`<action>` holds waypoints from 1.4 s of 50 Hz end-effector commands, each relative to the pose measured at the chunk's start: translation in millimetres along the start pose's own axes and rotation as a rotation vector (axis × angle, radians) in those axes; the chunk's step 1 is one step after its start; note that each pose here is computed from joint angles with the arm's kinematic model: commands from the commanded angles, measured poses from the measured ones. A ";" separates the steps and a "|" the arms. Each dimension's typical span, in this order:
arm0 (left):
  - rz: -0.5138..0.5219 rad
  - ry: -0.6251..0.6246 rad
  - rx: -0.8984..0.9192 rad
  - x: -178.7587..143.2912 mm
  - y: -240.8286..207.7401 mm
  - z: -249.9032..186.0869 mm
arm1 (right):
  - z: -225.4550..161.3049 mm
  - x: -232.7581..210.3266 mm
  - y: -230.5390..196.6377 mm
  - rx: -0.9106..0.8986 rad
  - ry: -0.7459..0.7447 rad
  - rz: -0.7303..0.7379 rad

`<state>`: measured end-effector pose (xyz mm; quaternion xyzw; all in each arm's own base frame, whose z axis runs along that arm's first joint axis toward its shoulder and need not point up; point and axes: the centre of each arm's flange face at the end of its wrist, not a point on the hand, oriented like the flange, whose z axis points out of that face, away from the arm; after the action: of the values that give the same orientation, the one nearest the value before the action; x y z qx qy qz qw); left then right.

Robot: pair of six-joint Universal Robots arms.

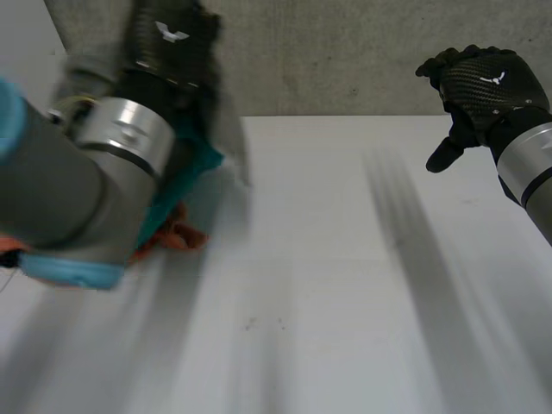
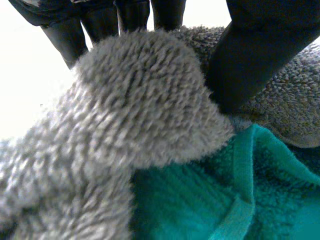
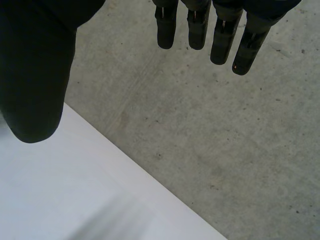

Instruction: Fold the laundry.

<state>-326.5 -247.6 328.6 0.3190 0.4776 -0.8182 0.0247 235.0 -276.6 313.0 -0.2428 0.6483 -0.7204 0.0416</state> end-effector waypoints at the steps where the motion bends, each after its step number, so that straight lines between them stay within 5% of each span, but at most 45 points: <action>1: -0.057 0.196 -0.049 81.3 12.5 -22.1 | -0.9 0.8 -2.8 0.009 0.001 -0.001; 4: -0.139 0.311 -0.074 120.7 17.3 -42.7 | -1.0 1.1 -3.7 0.012 0.002 -0.001; 9: -0.218 0.349 -0.086 130.0 19.1 -49.3 | -0.6 1.3 -3.1 0.010 0.002 -0.001; 18: -0.183 0.197 -0.132 60.3 28.7 -32.5 | -3.7 -5.7 2.5 -0.039 -0.029 -0.004; 26: -0.149 0.150 -0.290 19.1 55.3 -55.3 | -8.9 -28.2 45.4 -0.270 -0.154 -0.065; 35: -0.150 0.207 -0.504 23.1 95.5 -91.4 | -28.0 -89.7 61.4 -0.327 -0.341 -0.004; 46: -0.163 0.152 -0.486 6.6 89.8 -93.3 | -47.8 -150.1 90.8 -0.442 -0.523 0.200; 54: -0.177 0.127 -0.473 0.8 87.1 -93.1 | -31.2 -184.6 109.0 -0.329 -0.552 0.172; 60: -0.176 0.118 -0.469 -2.0 85.5 -93.8 | -8.0 -172.7 70.2 -0.171 -0.471 0.116; 66: -0.172 0.069 -0.442 -17.2 78.9 -91.5 | -10.7 -127.6 -37.8 0.156 -0.366 0.140; 70: -0.168 0.019 -0.411 -30.9 74.1 -88.3 | -3.4 -98.6 -68.2 0.273 -0.282 0.133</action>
<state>-245.0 -220.7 238.6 0.3014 0.6763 -0.6721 0.0021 363.1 -216.8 248.2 -0.3481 0.6446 -0.6440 0.2205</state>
